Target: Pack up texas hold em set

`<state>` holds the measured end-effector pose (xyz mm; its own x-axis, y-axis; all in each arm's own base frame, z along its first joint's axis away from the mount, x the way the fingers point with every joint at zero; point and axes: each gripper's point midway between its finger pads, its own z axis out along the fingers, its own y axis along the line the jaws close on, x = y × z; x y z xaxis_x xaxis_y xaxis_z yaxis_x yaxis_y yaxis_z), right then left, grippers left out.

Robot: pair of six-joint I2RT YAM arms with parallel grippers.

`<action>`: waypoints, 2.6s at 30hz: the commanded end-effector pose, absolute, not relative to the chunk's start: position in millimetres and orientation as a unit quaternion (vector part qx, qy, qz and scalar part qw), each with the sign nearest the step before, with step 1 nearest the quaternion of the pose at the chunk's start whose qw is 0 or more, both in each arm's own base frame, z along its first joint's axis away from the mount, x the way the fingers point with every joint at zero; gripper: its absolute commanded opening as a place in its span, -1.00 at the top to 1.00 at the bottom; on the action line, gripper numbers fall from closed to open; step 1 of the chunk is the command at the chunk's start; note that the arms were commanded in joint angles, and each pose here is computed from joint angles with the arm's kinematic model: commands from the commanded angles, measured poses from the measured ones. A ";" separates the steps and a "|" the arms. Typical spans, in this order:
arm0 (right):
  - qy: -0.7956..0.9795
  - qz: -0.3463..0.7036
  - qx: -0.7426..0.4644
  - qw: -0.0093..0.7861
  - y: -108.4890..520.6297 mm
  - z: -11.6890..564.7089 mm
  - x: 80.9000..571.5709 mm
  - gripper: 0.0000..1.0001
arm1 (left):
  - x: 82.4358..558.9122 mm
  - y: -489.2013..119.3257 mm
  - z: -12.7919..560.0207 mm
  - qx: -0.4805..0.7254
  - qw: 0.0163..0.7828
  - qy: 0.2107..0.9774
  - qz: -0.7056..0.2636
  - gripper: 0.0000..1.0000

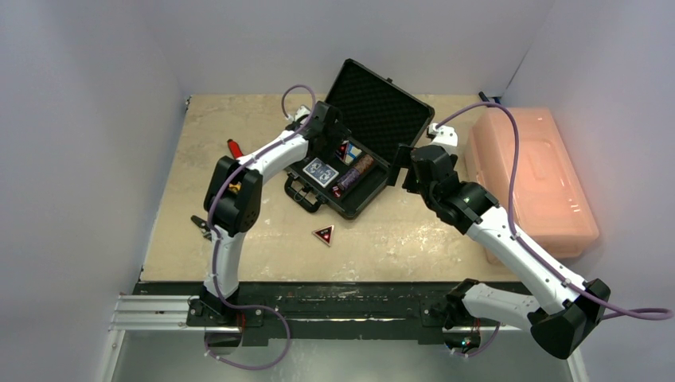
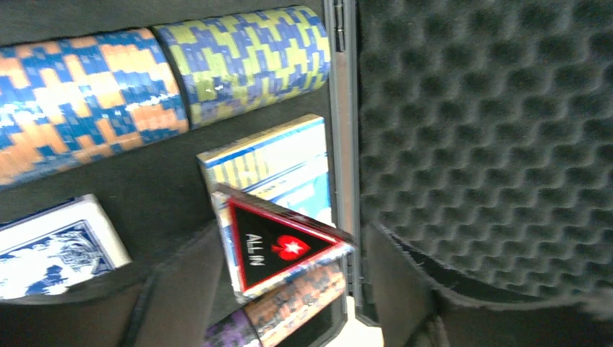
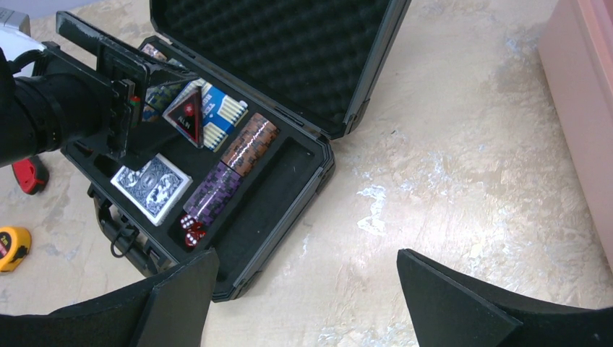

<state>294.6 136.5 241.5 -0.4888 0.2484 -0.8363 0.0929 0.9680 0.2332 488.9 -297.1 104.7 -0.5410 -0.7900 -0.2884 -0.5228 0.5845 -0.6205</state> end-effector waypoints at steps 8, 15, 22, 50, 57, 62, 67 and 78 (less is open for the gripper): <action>0.849 0.086 0.107 0.510 133.5 250.2 294.4 -0.98 | 520.8 -310.9 139.8 -0.393 0.320 0.807 -0.304 -0.94; 0.850 0.089 0.105 0.509 135.4 250.4 294.3 -0.98 | 520.2 -311.3 157.4 -0.386 0.329 0.801 -0.317 -0.96; 0.850 0.093 0.100 0.510 137.2 252.8 294.8 -0.98 | 512.3 -308.3 182.1 -0.358 0.348 0.801 -0.329 -0.95; 0.848 0.105 0.082 0.514 152.5 259.9 308.2 -0.98 | 376.6 -169.4 226.6 -0.155 0.446 0.876 -0.097 -1.00; 0.848 0.112 0.081 0.512 156.3 259.8 309.9 -0.98 | 344.1 -145.4 209.6 -0.124 0.444 0.885 -0.064 -1.00; 0.848 0.111 0.082 0.511 155.1 258.4 308.1 -0.98 | 324.6 -133.3 204.0 -0.109 0.444 0.888 -0.052 -1.00; 0.847 0.114 0.082 0.512 155.2 259.7 307.3 -0.98 | 315.9 -121.2 197.3 -0.117 0.457 0.880 -0.044 -1.00; 0.847 0.113 0.083 0.513 153.9 259.0 306.5 -0.98 | 293.4 -134.1 176.2 -0.065 0.417 0.903 -0.079 -0.95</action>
<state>301.8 151.7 233.5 -0.5177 0.2162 -0.8278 0.0394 0.9725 0.2293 295.5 -119.2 176.1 -0.6049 -0.2339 -0.7612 -0.1371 0.9722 -0.1897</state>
